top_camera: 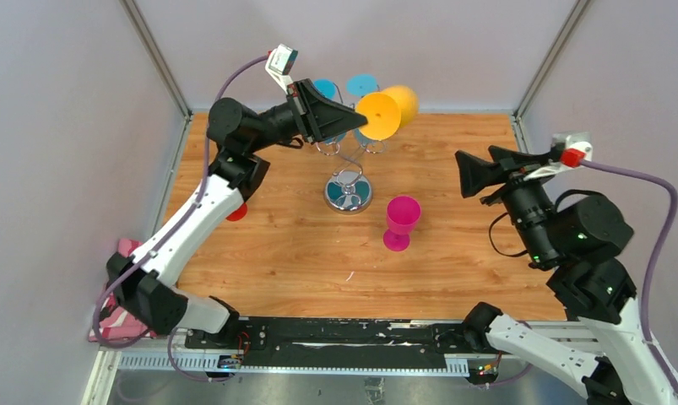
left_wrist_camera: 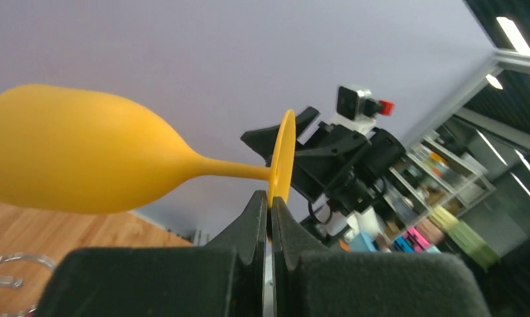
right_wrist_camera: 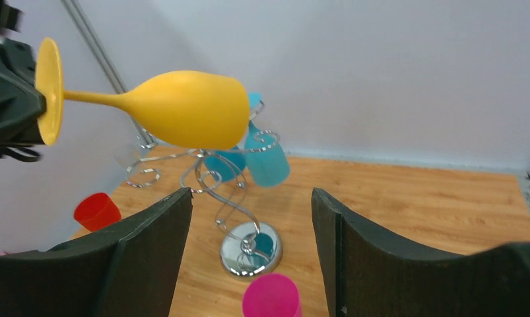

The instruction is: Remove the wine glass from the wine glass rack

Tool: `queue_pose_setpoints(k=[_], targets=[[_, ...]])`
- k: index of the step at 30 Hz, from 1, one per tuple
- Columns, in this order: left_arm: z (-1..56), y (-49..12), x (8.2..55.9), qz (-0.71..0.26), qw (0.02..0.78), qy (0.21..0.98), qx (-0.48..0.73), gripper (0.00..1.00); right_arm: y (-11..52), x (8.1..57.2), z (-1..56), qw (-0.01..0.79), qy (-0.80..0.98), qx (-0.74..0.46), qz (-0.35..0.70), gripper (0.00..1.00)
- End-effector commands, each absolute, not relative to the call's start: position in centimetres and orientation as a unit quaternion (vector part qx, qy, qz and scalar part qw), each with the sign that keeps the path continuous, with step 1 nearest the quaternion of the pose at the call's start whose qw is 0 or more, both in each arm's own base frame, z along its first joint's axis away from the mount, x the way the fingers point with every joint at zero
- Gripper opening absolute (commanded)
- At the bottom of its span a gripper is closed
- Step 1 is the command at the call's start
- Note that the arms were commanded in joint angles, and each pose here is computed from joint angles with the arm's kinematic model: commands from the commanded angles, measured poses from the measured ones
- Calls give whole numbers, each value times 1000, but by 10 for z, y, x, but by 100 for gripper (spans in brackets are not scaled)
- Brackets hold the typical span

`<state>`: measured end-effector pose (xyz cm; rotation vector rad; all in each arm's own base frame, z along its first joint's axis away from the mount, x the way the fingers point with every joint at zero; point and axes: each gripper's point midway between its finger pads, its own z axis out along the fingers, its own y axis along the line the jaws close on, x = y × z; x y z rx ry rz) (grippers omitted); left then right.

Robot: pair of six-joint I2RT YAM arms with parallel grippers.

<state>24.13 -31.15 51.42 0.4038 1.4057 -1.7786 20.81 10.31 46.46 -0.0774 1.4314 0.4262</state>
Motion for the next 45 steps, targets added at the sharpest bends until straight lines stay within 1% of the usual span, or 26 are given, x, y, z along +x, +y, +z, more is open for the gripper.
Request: queue_pose_setpoints(k=[1, 3, 4, 7, 9, 15, 18, 23, 27, 30, 32, 34, 36, 38, 42, 45], targets=[[560, -284, 144, -753, 431, 326, 376, 0, 103, 184, 516, 773, 586, -76, 231, 72], [554, -272, 126, -766, 409, 274, 412, 0, 103, 186, 517, 774, 586, -79, 225, 72], [548, -273, 125, -761, 404, 277, 425, 0, 105, 186, 518, 774, 586, -83, 228, 72], [531, -275, 120, -724, 437, 267, 463, 0, 123, 182, 522, 765, 579, -114, 257, 73], [522, -273, 113, -704, 442, 265, 489, 0, 138, 180, 524, 757, 575, -140, 276, 73], [517, -262, 92, -682, 457, 251, 512, 0, 175, 183, 533, 732, 573, -195, 313, 74], [514, -262, 93, -680, 455, 257, 514, 0, 190, 183, 544, 723, 563, -216, 338, 75], [512, -256, 97, -672, 464, 268, 511, 0, 181, 163, 577, 741, 517, -238, 357, 77], [512, -250, 99, -662, 472, 274, 513, 0, 192, 159, 583, 724, 516, -265, 374, 77], [515, -240, 108, -646, 494, 289, 505, 0, 195, 152, 595, 714, 507, -280, 393, 77], [517, -233, 117, -632, 513, 298, 498, 0, 202, 148, 601, 692, 503, -301, 422, 76], [517, -228, 127, -622, 529, 306, 490, 0, 208, 158, 606, 662, 508, -309, 456, 74], [519, -224, 142, -622, 542, 316, 469, 0, 212, 181, 604, 626, 517, -298, 502, 66], [518, -223, 151, -624, 542, 324, 460, 0, 207, 203, 601, 609, 517, -278, 534, 62], [521, -225, 160, -628, 545, 322, 452, 0, 199, 249, 577, 576, 544, -250, 557, 64], [519, -226, 165, -630, 539, 329, 452, 0, 195, 262, 565, 558, 531, -251, 586, 64]])
